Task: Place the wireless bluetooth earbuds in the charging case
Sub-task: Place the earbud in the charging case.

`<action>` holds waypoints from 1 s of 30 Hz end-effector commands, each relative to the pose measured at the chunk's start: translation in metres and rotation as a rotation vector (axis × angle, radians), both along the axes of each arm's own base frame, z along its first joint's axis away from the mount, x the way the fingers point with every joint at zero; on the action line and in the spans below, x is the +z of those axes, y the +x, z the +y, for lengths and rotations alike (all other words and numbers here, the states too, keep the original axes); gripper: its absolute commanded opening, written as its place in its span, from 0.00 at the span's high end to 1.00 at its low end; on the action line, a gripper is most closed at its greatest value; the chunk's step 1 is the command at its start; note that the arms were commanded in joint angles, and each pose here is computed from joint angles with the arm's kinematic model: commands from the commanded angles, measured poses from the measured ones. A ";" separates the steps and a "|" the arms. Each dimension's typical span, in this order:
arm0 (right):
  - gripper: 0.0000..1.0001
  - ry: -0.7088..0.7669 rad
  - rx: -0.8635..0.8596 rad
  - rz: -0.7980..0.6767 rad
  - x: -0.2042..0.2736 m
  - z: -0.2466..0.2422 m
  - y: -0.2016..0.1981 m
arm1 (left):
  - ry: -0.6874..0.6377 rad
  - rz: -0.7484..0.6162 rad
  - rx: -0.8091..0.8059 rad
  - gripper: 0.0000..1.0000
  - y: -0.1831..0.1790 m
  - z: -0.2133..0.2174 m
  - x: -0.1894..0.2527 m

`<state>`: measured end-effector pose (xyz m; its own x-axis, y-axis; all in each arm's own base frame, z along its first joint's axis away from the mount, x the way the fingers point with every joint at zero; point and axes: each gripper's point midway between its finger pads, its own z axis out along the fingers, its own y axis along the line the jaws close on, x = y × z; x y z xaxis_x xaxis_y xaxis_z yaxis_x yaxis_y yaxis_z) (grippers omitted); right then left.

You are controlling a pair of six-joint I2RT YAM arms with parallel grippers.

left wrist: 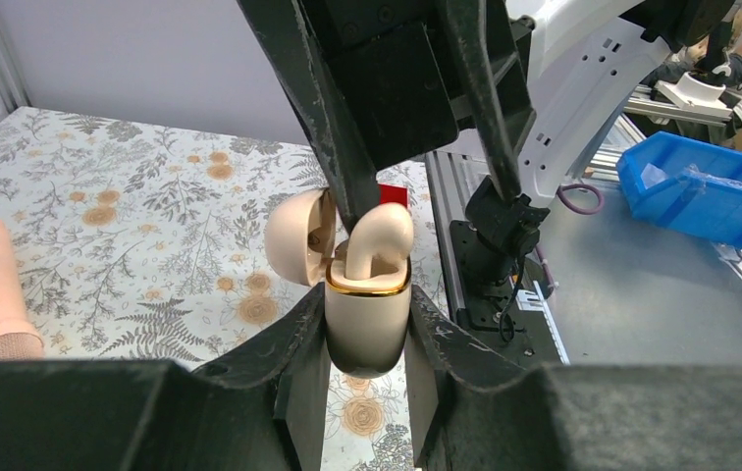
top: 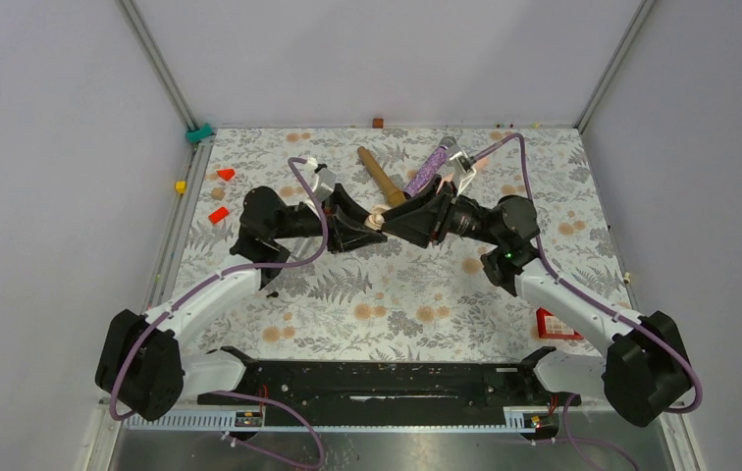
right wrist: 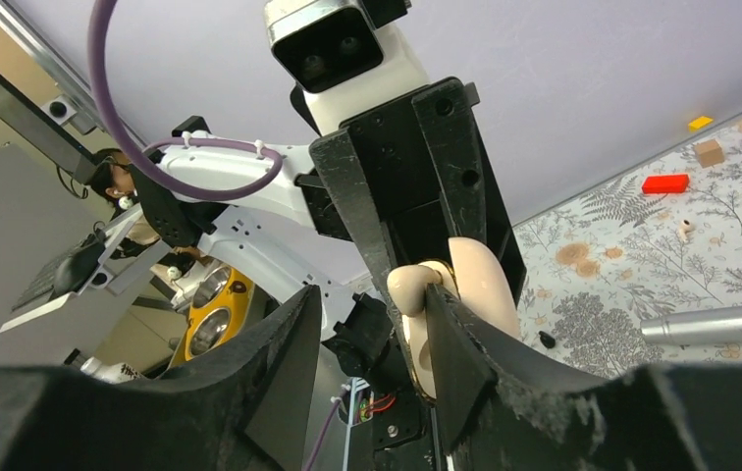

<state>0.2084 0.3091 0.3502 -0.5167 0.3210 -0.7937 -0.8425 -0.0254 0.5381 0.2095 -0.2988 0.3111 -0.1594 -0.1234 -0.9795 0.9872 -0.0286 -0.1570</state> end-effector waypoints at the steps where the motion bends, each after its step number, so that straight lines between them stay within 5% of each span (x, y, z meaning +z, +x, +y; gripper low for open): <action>1: 0.49 0.048 0.049 -0.104 0.039 -0.006 -0.020 | -0.051 -0.117 -0.006 0.97 -0.008 0.009 0.025; 21: 0.47 0.098 0.163 -0.171 0.075 -0.012 -0.044 | -0.072 -0.125 -0.012 0.95 -0.012 0.014 0.029; 30: 0.46 0.056 0.154 -0.123 0.055 0.001 -0.036 | -0.077 -0.113 -0.015 0.95 -0.011 0.014 0.029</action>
<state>0.1755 0.3056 0.3995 -0.4947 0.2922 -0.8184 -0.8690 -0.1700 0.4646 0.2025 -0.2875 0.3280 -0.1079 -0.1658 -0.9802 0.9940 -0.0367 -0.1032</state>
